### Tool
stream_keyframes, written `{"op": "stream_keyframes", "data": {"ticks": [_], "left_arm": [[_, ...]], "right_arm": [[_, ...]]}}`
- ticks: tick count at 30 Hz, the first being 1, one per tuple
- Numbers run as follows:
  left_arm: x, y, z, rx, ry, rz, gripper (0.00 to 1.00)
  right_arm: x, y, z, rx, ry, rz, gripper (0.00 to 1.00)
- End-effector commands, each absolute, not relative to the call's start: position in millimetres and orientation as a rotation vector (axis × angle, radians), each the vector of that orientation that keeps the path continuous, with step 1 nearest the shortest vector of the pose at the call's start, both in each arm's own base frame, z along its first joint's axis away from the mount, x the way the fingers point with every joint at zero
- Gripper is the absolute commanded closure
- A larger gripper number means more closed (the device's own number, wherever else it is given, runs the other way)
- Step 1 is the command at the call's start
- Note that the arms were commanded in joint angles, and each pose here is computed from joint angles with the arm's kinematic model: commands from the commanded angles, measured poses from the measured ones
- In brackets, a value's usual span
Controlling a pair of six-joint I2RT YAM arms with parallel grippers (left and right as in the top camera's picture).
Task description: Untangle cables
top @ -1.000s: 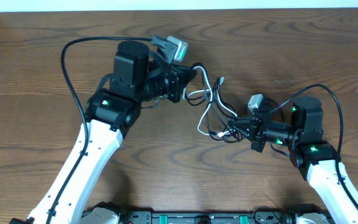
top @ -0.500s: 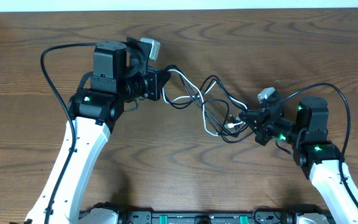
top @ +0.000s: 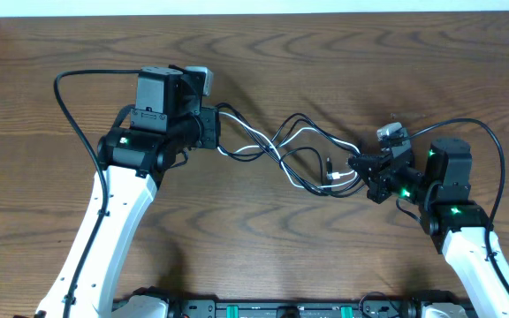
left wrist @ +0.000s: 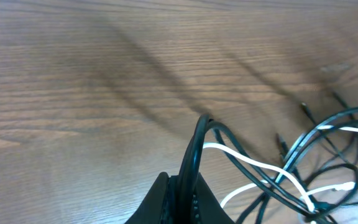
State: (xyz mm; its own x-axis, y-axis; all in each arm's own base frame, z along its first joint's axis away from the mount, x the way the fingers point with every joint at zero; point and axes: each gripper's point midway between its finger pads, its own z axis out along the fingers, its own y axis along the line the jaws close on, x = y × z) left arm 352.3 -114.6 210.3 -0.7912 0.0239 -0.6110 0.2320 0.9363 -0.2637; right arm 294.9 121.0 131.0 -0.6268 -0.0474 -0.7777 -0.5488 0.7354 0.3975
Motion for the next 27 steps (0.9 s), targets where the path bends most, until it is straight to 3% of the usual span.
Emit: {"op": "stream_keyframes", "data": {"ticks": [1,24,27], "left_arm": [[355,-100,207,0.131,2.461,-0.35,0.92],[361,-101,117,0.113,2.731,-0.319,0.92],[357,-100,115,0.113,2.748,-0.317,0.83]], "right_arm": [[299,115,131,-0.414,2.151,0.786,0.99],[298,115,130,-0.413,2.154,0.787,0.99],[299,115,131,-0.414,2.152,0.786,0.99]]}}
